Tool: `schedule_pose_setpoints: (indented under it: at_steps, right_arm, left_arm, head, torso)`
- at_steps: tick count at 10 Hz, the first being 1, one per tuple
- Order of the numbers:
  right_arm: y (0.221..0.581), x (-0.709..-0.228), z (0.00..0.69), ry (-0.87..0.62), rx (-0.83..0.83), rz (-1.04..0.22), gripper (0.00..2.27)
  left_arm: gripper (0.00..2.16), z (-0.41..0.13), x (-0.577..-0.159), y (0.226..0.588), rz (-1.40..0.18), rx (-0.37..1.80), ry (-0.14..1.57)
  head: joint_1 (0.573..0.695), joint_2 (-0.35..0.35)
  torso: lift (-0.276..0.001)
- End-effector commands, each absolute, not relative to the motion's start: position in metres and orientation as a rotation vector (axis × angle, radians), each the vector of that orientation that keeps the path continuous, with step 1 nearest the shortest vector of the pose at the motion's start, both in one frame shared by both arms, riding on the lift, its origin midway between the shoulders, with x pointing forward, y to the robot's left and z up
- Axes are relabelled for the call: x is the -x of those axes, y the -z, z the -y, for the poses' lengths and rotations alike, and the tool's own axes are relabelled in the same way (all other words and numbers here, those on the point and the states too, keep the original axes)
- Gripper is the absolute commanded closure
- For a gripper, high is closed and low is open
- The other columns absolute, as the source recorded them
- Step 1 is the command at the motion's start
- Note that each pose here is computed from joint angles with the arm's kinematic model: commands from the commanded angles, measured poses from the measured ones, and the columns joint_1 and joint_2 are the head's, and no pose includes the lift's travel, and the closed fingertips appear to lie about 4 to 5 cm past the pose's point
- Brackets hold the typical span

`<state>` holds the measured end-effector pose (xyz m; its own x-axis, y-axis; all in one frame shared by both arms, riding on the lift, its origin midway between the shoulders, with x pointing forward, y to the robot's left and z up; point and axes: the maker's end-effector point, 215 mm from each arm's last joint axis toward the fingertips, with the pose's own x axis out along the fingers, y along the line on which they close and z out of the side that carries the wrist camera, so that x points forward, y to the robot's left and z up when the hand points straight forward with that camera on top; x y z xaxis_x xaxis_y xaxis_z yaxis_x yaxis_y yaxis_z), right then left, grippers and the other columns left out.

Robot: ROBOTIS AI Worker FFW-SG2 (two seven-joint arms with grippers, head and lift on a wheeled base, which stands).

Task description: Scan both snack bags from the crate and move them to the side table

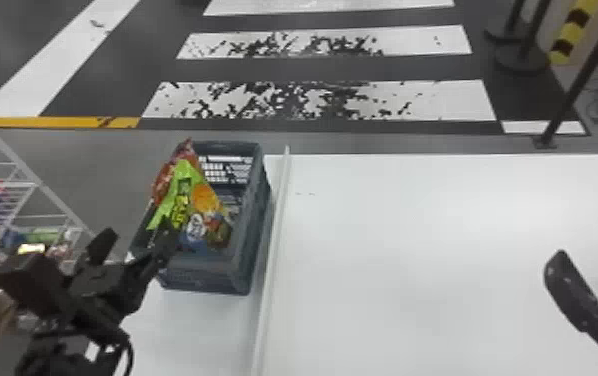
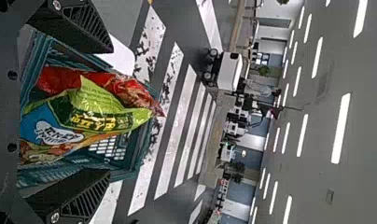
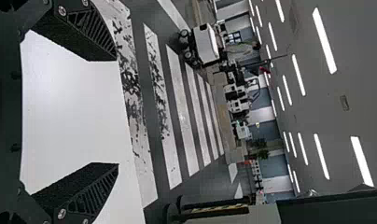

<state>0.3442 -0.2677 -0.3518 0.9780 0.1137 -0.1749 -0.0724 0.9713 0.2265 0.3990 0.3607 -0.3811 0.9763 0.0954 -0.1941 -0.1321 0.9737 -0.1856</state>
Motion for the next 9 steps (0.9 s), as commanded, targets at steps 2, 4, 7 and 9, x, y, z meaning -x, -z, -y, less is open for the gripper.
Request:
schedule_pose_setpoints:
  at_steps: [2,4,7,9]
  right_arm:
    - [0.352,-0.343,0.270,-0.090,-0.218,-0.190,0.12]
    - [0.353,-0.343,0.271,-0.089,-0.217,-0.191,0.12]
    - [0.352,-0.340,0.275,-0.082,-0.212,-0.194,0.12]
    - [0.349,-0.339,0.274,-0.091,-0.209,-0.193,0.12]
  left_arm:
    - [0.09,-0.375,-0.406,0.398,-0.226,0.212,-0.140]
    - [0.09,-0.384,-0.413,0.412,-0.257,0.243,-0.162]
    - [0.08,-0.382,-0.429,0.419,-0.274,0.263,-0.158]
    - [0.08,-0.377,-0.440,0.422,-0.274,0.281,-0.147]
  head:
    - [0.695,0.149]
    - [0.695,0.160]
    - [0.695,0.168]
    - [0.695,0.159]
  torso:
    - [-0.029]
    - [-0.029]
    - [-0.029]
    - [-0.029]
